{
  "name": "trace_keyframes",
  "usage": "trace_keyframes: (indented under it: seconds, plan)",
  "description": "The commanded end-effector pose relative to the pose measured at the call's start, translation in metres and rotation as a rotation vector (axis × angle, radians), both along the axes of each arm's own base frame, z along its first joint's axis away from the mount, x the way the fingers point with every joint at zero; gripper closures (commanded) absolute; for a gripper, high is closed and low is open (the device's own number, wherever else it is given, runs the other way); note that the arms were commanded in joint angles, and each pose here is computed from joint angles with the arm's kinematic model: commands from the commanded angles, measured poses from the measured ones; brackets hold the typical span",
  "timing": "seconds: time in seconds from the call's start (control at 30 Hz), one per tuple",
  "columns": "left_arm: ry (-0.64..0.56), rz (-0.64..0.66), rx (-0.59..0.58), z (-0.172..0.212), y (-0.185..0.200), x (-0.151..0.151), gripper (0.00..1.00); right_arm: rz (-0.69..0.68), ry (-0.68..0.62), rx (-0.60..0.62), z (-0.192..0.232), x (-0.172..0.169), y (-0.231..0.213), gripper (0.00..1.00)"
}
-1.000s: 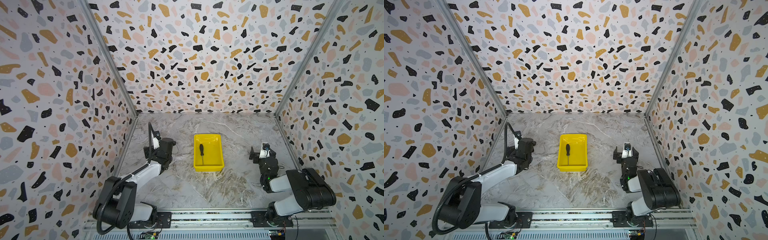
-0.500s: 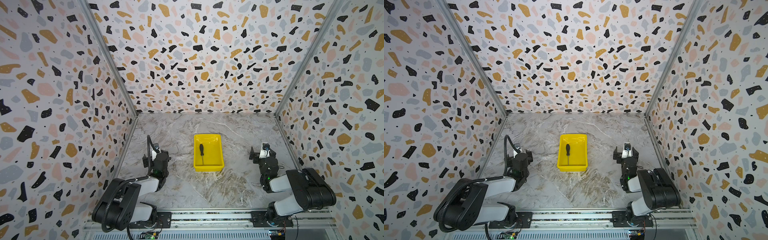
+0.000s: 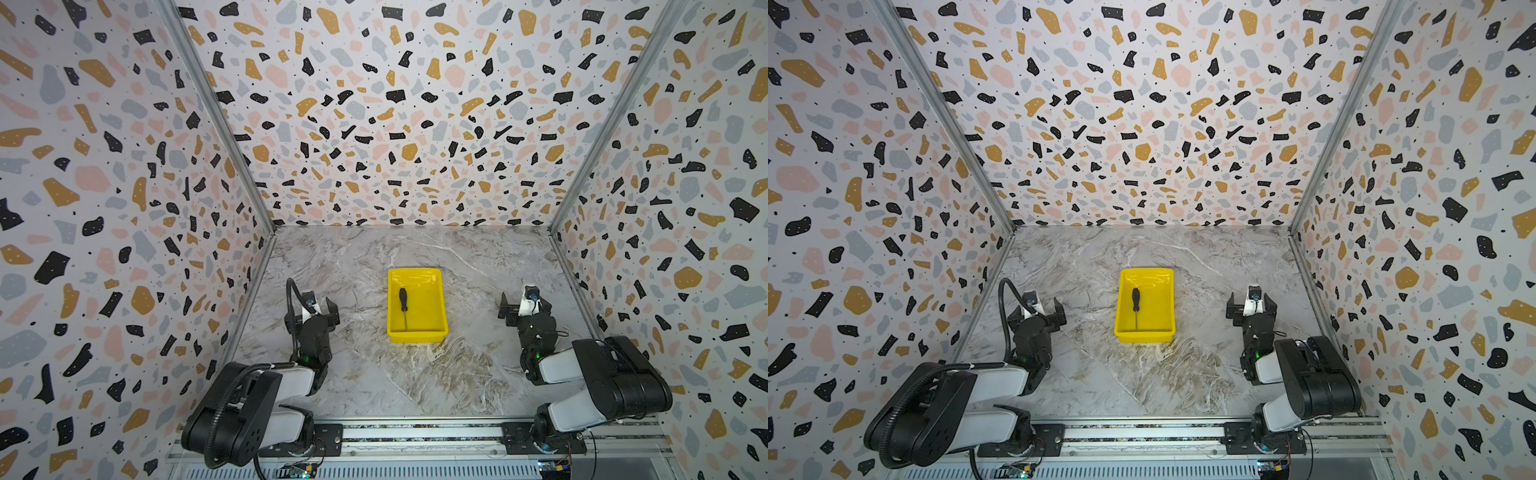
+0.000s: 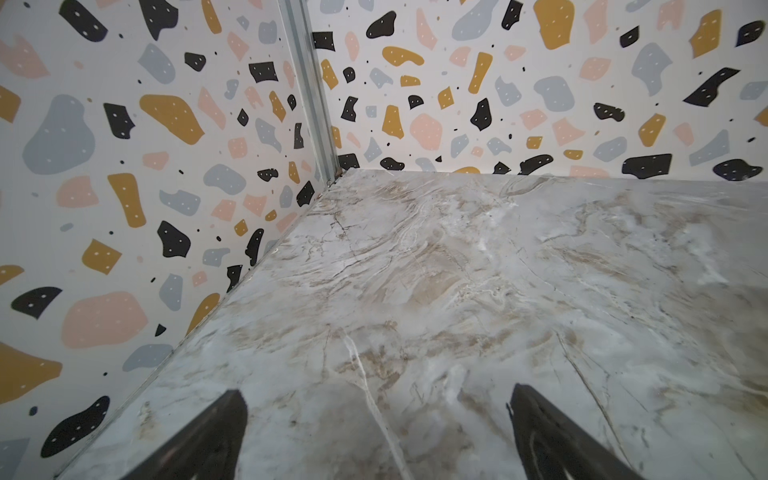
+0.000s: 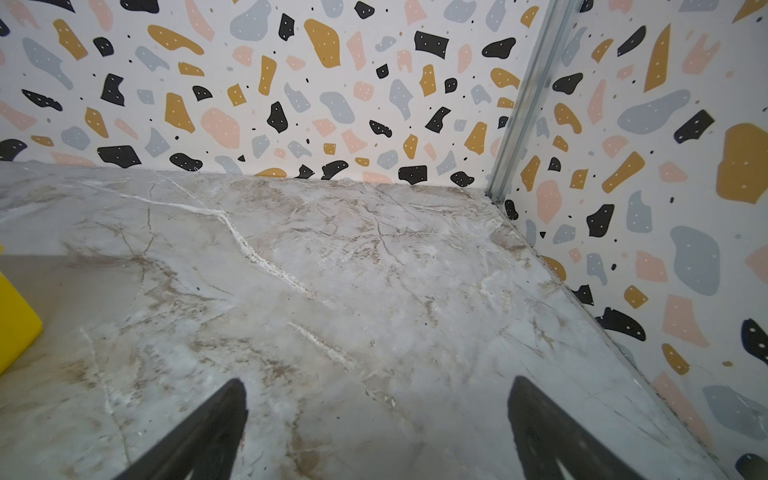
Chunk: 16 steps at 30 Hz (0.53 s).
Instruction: Put the screwdriver in the bin
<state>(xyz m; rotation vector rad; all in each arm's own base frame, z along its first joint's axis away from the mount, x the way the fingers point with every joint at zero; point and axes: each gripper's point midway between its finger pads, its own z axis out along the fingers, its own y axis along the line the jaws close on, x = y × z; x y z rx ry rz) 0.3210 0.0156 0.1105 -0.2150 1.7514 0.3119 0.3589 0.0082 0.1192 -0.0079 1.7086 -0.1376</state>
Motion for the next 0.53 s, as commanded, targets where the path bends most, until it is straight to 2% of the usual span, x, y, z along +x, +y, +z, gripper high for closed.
trace_keyframes:
  seconds: [0.0, 0.03, 0.5]
  plan:
    - [-0.13, -0.018, -0.02, 0.0279, -0.0025, 0.0059, 0.0, 0.004, -0.017, 0.017, 0.0069, 0.0051, 0.0006, 0.01]
    - [-0.095, -0.027, -0.024, 0.0242, -0.0032, 0.0089, 0.0, 0.004, -0.017, 0.018, 0.0065, 0.005, 0.0004, 0.01]
    - [-0.111, -0.032, -0.031, 0.0262, -0.002, 0.0078, 0.0, 0.027, -0.005, 0.024, 0.005, 0.007, 0.0009, 0.01]
